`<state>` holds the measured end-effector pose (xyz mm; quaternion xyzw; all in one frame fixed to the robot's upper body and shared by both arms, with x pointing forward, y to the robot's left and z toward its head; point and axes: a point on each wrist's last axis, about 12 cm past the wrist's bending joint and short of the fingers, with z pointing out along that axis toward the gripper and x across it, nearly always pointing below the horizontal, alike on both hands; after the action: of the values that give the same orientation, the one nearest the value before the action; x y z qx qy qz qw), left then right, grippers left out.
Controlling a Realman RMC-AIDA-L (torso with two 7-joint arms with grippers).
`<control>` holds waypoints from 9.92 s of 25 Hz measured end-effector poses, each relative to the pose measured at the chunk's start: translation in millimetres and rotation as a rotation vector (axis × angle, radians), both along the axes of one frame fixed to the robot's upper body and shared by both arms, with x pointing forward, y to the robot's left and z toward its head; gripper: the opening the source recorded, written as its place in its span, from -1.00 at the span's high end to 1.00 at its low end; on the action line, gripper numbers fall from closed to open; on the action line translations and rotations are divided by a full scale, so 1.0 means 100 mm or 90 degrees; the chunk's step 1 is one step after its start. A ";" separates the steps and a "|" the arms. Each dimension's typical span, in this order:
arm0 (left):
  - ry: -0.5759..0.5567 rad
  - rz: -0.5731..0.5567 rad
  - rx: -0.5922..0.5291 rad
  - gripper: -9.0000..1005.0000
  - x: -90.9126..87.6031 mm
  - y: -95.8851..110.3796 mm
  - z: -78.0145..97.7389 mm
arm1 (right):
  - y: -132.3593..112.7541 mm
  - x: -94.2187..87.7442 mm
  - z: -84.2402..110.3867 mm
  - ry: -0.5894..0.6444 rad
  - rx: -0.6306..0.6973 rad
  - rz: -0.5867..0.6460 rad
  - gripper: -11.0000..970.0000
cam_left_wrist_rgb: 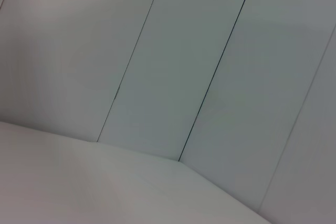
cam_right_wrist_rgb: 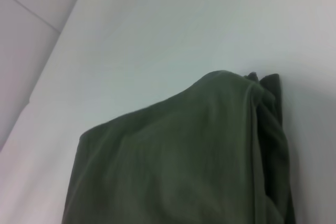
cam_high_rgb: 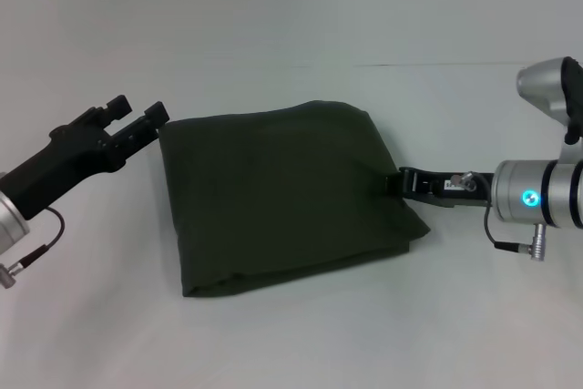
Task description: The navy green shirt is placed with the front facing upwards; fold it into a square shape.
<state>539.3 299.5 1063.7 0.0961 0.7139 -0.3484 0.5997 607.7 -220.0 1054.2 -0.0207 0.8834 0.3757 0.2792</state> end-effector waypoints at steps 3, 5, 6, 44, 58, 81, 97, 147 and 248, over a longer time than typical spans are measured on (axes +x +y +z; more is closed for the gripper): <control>0.002 -0.002 -0.002 -0.50 0.00 -0.01 -0.01 | -0.04 -0.03 -0.01 -0.010 0.011 -0.008 0.86; 0.003 -0.003 -0.003 -0.50 0.00 -0.02 -0.01 | -0.06 -0.04 -0.03 -0.015 0.015 -0.012 0.86; 0.003 -0.003 -0.003 -0.50 0.00 -0.02 -0.01 | -0.07 -0.05 -0.03 -0.016 0.016 -0.013 0.86; 0.004 -0.006 -0.003 -0.50 0.01 -0.03 0.00 | -0.23 -0.19 -0.14 -0.053 0.056 -0.068 0.86; 0.010 -0.007 -0.002 -0.50 0.12 -0.07 0.04 | -0.27 -0.21 -0.13 -0.063 0.055 -0.064 0.86; 0.012 -0.013 -0.004 -0.50 0.17 -0.12 0.06 | -0.24 -0.42 -0.22 -0.093 0.115 -0.049 0.86; 0.015 -0.010 -0.003 -0.50 0.22 -0.13 0.08 | -0.23 -0.45 -0.24 -0.097 0.132 -0.062 0.86; 0.018 -0.027 -0.001 -0.50 0.30 -0.22 0.12 | -0.47 -0.69 -0.37 -0.077 0.137 -0.092 0.72; -0.085 -0.234 -0.017 -0.50 -0.33 -0.04 0.33 | -0.81 -0.70 0.26 -0.283 0.078 0.132 -0.71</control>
<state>505.9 295.2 1096.9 0.2402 0.6380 -0.4545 0.5733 537.4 -300.9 1080.3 -0.1766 0.7692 0.4411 0.4273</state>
